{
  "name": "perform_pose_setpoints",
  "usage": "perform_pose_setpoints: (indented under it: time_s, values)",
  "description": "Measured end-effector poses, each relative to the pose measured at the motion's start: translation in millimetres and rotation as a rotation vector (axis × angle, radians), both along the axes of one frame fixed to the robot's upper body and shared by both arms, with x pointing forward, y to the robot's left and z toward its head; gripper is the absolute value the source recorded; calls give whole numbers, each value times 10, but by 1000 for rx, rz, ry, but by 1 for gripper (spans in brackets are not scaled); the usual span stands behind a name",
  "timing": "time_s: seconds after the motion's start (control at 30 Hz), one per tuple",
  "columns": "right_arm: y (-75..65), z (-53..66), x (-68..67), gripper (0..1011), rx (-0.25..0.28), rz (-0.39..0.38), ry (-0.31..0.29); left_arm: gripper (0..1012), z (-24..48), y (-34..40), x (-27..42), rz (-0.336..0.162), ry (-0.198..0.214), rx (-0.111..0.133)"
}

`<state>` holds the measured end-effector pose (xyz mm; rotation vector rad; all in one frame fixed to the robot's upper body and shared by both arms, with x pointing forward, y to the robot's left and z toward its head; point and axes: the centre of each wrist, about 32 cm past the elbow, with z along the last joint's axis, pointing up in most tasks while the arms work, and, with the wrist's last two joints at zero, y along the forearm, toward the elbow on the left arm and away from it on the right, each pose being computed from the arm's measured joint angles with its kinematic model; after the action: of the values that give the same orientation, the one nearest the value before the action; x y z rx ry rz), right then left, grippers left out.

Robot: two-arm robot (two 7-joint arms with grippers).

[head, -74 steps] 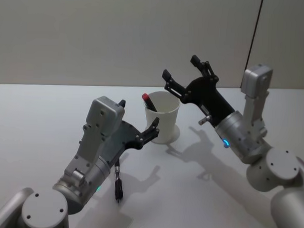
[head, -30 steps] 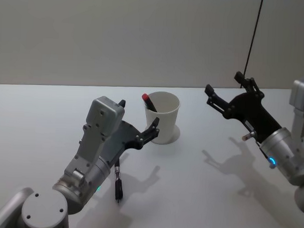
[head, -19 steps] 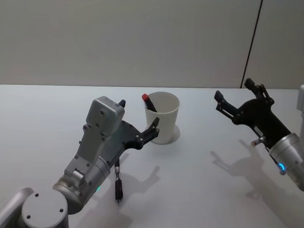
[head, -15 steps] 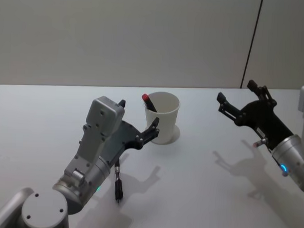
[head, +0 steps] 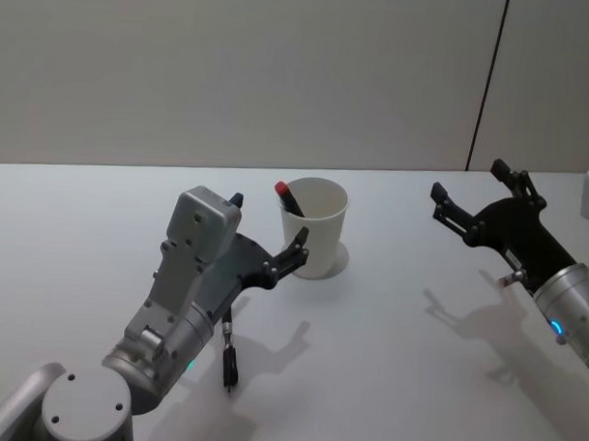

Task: Place the pen into the pen holder.

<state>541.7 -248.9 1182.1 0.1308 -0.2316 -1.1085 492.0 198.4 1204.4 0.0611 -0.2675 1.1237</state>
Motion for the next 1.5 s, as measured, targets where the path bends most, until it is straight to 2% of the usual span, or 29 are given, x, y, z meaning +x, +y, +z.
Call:
perform_pose_setpoints:
  time_s: [1.07, 1.27, 1.5]
  values:
    - [-4, 4, -4, 1002, -12, -22, 5, 1001, 3, 1, -1, 1, 3, 2]
    - [-4, 4, -4, 1002, -13, -22, 5, 1001, 31, 7, -10, 4, 16, 7]
    - [-4, 4, -4, 1002, -13, -23, 5, 1001, 85, 25, -30, 12, 53, 11]
